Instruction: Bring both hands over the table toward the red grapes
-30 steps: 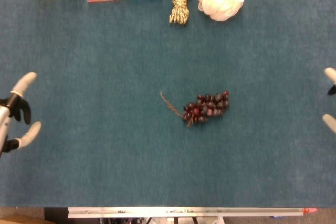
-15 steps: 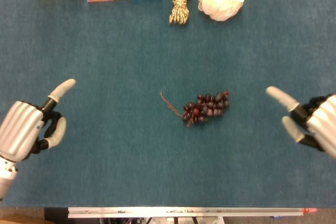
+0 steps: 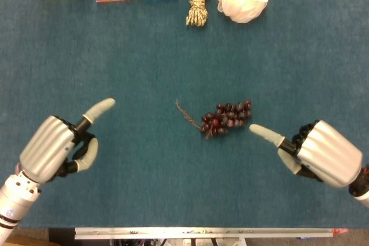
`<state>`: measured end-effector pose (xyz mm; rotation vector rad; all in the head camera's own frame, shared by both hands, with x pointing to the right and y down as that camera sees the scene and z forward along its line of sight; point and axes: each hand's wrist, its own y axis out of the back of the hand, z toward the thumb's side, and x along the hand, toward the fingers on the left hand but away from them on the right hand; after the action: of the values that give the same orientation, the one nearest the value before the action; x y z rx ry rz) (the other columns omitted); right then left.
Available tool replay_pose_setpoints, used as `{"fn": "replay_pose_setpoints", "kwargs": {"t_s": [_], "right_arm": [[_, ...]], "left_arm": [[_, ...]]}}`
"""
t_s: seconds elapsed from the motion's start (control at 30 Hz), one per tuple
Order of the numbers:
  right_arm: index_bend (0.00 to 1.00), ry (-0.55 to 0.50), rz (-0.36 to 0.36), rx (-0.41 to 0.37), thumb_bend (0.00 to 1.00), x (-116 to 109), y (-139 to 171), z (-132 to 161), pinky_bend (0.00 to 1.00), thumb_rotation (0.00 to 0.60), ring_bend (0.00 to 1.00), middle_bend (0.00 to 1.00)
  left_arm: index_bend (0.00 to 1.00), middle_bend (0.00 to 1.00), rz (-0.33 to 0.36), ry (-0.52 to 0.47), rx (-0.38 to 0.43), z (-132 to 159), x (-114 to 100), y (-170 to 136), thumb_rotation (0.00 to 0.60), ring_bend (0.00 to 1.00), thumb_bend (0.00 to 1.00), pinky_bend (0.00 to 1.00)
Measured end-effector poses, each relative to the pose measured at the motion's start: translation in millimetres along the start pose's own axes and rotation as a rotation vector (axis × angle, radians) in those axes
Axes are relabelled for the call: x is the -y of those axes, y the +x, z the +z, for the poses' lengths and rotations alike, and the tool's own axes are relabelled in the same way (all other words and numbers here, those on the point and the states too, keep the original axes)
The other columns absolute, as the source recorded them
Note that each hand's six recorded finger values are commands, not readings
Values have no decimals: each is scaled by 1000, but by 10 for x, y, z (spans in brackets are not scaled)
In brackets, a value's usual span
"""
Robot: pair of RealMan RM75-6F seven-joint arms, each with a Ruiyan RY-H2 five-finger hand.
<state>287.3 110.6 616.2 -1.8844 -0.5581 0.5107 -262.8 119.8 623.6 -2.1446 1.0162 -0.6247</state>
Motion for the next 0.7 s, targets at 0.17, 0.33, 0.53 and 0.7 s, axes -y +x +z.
{"fn": "replay_pose_setpoints", "kwargs": {"t_s": [0.17,0.33,0.53,0.7], "right_arm": [[0,-11,20,-32,654,43,-23,65,1000,600,1000,1000],[0,-14,37,-54,654,62,-16,104,1000,600,1000,1000],[0,-19,41,-56,653,50,16,96,1000,600,1000,1000],[0,-25,46,-58,654,60,30,102,1000,600,1000,1000]], "left_arm": [[0,932,-50,-5,53,82,67,4,600,1000,658,1000],[0,934,-92,-2,78,93,117,4,600,1000,658,1000],[0,935,-128,-1,117,104,144,-26,600,1000,658,1000],[0,934,-130,-7,141,131,142,-36,600,1000,658,1000]]}}
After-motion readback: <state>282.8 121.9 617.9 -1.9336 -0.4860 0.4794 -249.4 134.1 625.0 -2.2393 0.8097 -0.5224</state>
